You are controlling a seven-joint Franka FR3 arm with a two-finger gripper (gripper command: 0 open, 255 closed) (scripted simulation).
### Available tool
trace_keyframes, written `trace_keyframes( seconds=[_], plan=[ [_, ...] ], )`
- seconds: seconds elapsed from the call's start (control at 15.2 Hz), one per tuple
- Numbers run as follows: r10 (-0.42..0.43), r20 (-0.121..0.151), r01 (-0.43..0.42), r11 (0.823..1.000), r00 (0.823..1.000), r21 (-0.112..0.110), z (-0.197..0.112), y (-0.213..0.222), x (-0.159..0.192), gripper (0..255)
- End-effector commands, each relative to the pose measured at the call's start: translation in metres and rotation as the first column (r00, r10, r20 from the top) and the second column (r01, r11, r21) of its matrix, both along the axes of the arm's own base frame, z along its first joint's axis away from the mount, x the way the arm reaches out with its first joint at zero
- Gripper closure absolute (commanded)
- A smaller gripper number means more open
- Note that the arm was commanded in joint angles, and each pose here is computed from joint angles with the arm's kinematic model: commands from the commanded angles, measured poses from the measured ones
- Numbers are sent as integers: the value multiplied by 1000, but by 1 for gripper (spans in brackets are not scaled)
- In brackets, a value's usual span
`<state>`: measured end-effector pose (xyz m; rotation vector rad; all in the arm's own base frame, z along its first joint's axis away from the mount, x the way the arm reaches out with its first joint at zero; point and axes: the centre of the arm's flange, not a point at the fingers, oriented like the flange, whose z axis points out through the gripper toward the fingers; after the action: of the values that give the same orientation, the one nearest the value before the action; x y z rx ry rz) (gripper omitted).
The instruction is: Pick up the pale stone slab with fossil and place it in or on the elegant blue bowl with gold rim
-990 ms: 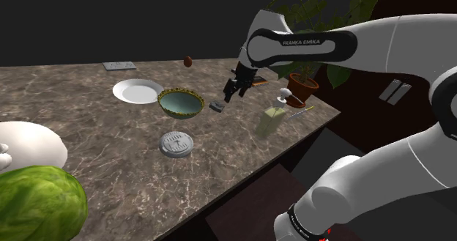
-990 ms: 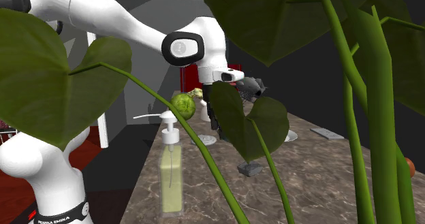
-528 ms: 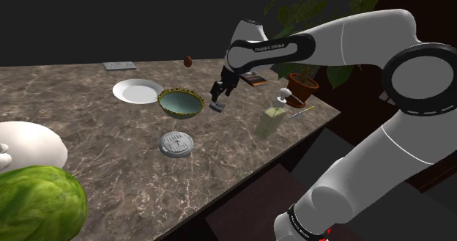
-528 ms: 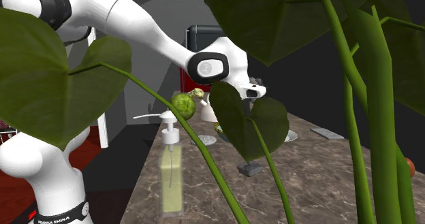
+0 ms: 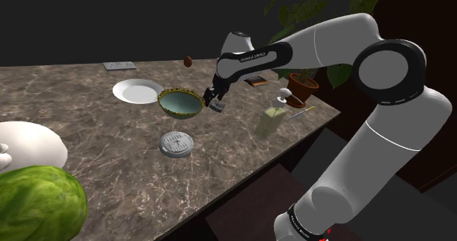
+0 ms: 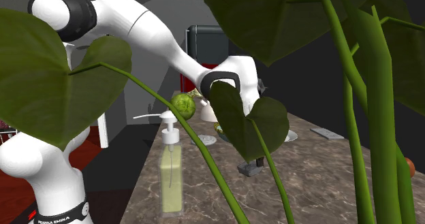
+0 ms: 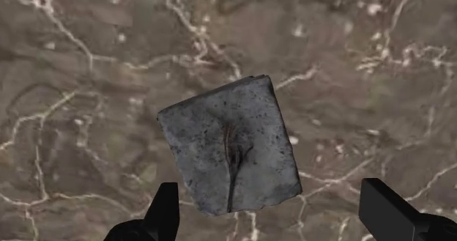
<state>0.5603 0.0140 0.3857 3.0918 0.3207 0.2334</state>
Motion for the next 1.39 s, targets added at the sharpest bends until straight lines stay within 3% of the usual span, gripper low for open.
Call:
trace_keyframes(
  seconds=[0.0, 0.59, 0.66, 1.32],
  plan=[
    [0, 1, 0, 1000, 1000, 0, -10, -1, 2, 0],
    [0, 1, 0, 1000, 1000, 0, -13, -1, 3, 0],
    [0, 1, 0, 1000, 1000, 0, -13, -1, 3, 255],
    [0, 1, 0, 1000, 1000, 0, -8, -1, 3, 255]
  ],
)
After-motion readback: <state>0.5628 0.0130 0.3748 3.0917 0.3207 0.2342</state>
